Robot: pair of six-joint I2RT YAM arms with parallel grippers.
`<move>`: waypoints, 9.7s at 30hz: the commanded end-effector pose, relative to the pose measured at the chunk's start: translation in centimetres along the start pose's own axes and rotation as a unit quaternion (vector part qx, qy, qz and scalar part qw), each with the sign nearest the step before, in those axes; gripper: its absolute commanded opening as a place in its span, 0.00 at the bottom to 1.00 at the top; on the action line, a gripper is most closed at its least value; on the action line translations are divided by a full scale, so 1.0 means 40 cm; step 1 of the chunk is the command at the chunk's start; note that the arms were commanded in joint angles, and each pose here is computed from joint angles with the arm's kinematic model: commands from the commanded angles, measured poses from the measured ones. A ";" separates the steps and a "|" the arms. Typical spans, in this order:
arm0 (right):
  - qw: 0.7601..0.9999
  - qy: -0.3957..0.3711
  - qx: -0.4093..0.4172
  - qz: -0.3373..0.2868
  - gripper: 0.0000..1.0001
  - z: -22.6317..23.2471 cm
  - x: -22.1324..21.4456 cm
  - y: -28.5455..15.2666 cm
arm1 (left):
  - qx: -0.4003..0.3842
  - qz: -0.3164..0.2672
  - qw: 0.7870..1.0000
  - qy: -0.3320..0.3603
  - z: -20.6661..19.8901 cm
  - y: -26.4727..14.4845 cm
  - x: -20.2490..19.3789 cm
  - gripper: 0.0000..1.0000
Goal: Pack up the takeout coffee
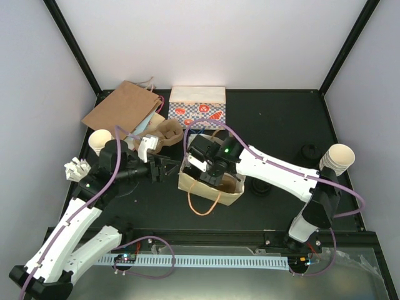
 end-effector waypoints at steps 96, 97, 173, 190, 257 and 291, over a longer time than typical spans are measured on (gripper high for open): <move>0.951 0.232 -0.082 -0.189 0.81 -0.201 -0.042 -0.373 | 0.071 0.010 0.990 0.124 0.008 0.148 0.248 0.02; 0.950 0.237 -0.088 -0.186 0.81 -0.211 -0.041 -0.373 | 0.072 0.006 0.989 0.129 0.006 0.153 0.263 0.02; 0.875 0.408 -0.007 -0.259 1.00 -0.130 -0.249 -0.276 | 0.479 0.016 0.877 -0.039 0.238 -0.192 0.129 0.72; 0.878 0.388 -0.005 -0.279 1.00 -0.107 -0.304 -0.305 | 0.592 -0.021 0.802 -0.074 0.426 -0.245 0.271 0.67; 0.882 0.389 -0.004 -0.265 1.00 -0.103 -0.308 -0.295 | 0.598 0.107 0.784 -0.128 0.515 -0.234 0.288 0.02; 0.883 0.386 0.004 -0.266 1.00 -0.099 -0.303 -0.296 | 0.635 0.158 0.751 -0.083 0.491 -0.188 0.271 0.02</move>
Point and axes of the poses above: each gripper's point midway between its finger pads, its own y axis out along the fingers, its own z axis along the line the jaws close on, x = y × z, the point moved 5 cm from there along -y, back along the fingers
